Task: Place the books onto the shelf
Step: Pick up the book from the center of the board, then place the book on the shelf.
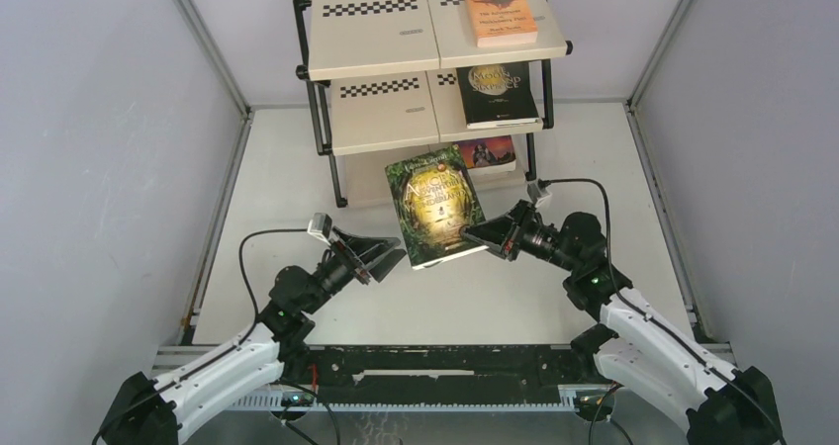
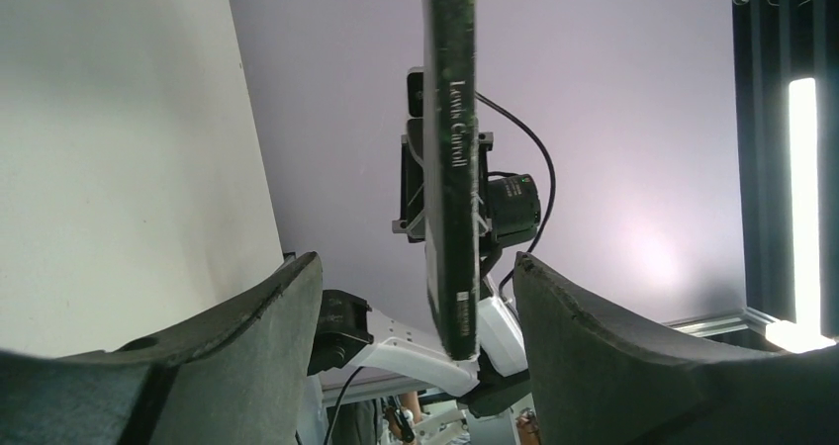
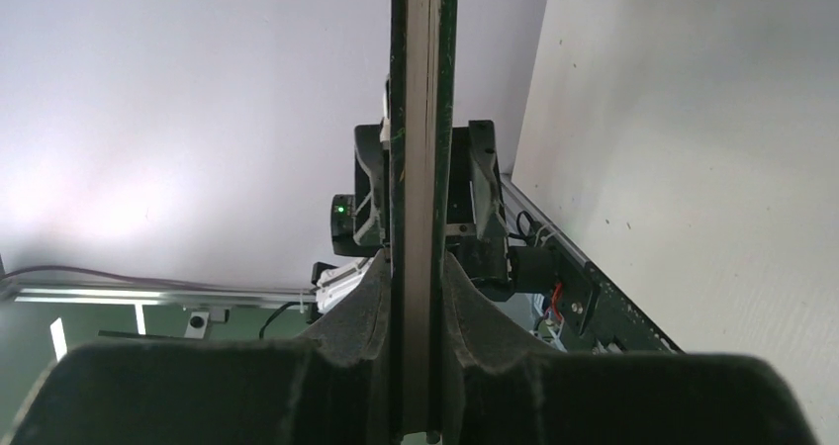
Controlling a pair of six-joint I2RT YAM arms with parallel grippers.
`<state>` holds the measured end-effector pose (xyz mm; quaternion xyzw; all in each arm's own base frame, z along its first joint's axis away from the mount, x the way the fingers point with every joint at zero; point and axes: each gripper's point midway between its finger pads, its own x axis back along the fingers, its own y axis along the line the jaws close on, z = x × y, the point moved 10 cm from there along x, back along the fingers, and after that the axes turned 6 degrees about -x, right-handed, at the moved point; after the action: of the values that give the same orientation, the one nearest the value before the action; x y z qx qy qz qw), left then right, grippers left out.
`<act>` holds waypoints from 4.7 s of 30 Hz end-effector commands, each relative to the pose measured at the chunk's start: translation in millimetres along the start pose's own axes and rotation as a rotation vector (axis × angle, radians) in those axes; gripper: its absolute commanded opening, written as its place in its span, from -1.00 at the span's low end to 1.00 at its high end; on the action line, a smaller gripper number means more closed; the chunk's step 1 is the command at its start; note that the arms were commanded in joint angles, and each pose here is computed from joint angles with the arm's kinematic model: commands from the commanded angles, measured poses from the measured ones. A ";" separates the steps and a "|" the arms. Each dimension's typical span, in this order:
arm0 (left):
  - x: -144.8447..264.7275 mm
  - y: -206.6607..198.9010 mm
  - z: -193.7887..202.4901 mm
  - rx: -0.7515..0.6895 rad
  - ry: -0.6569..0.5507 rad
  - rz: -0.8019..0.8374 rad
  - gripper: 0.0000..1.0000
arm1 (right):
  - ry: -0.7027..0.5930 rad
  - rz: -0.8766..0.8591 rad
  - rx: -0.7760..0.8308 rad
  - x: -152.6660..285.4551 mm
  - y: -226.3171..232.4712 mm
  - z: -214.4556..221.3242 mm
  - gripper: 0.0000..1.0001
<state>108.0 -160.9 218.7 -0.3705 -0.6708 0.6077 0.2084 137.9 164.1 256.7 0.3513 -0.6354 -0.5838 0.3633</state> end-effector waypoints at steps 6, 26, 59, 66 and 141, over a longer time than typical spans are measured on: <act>-3.4 -22.4 -2.9 -0.050 0.001 0.076 0.49 | 0.005 -0.183 0.141 8.4 60.1 -11.4 -1.00; -4.4 -23.3 -3.1 -0.052 0.004 0.076 0.49 | -0.087 -0.185 0.136 8.8 89.5 -93.6 -1.00; -33.9 -14.5 -12.3 -0.020 -0.022 0.064 0.47 | -0.165 -0.138 -0.002 -7.6 74.5 -246.9 -1.00; -44.5 -9.7 -14.7 0.000 -0.021 0.065 0.46 | -0.164 -0.126 -0.004 -12.6 73.9 -265.3 -1.00; -60.0 -5.8 -22.7 0.051 0.023 0.146 0.41 | -0.293 0.218 0.079 -7.0 76.0 -275.4 0.11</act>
<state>158.0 -188.8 212.1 -0.3777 -0.6387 0.6333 0.2199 391.5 44.5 319.9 0.1984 -0.7038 -0.5901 0.3420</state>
